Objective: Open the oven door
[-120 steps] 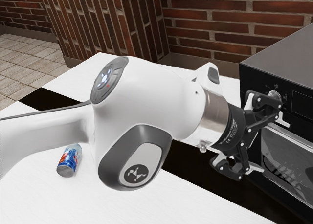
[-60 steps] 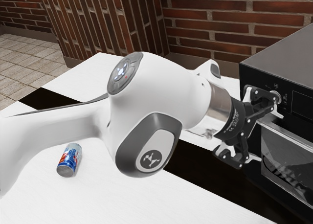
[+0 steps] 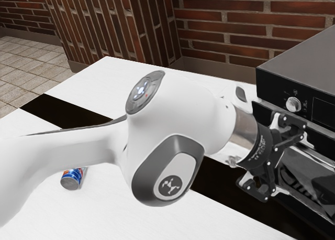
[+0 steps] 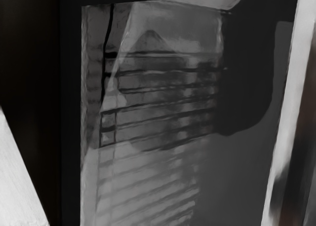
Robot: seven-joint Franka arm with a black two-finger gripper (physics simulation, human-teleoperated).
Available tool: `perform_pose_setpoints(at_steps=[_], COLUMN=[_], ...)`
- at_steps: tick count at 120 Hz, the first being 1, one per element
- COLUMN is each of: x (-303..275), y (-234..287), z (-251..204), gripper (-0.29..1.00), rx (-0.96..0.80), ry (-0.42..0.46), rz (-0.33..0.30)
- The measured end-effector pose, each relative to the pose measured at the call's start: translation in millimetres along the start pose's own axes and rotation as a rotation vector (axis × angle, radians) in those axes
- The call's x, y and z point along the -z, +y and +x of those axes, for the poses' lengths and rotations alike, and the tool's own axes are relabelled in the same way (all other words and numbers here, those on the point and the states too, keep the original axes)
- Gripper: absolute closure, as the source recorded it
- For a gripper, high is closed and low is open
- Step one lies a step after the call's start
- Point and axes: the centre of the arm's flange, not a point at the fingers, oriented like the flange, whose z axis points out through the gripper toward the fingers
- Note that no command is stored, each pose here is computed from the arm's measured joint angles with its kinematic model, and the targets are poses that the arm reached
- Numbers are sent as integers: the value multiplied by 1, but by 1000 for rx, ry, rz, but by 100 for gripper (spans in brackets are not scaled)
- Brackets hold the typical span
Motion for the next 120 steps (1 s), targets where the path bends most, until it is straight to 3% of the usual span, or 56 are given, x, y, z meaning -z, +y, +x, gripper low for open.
perform_pose_setpoints(at_steps=[48,62,77,82,92,100,109,114,120], x=[44,73,104,112,196,240,242,223,210], y=[-52,-80,-93,-82,44,91,69,43,20], z=[17,-17,-38,-28,5,76,176,197,194], gripper=[1,0,0,0,0,0,0,0,0], rx=[24,-45,-100,-109,-91,-10,100,113,85], ry=[5,-11,29,67,160,263,362,362,343], rz=[22,8,-44,-58,-121,-33,183,316,424])
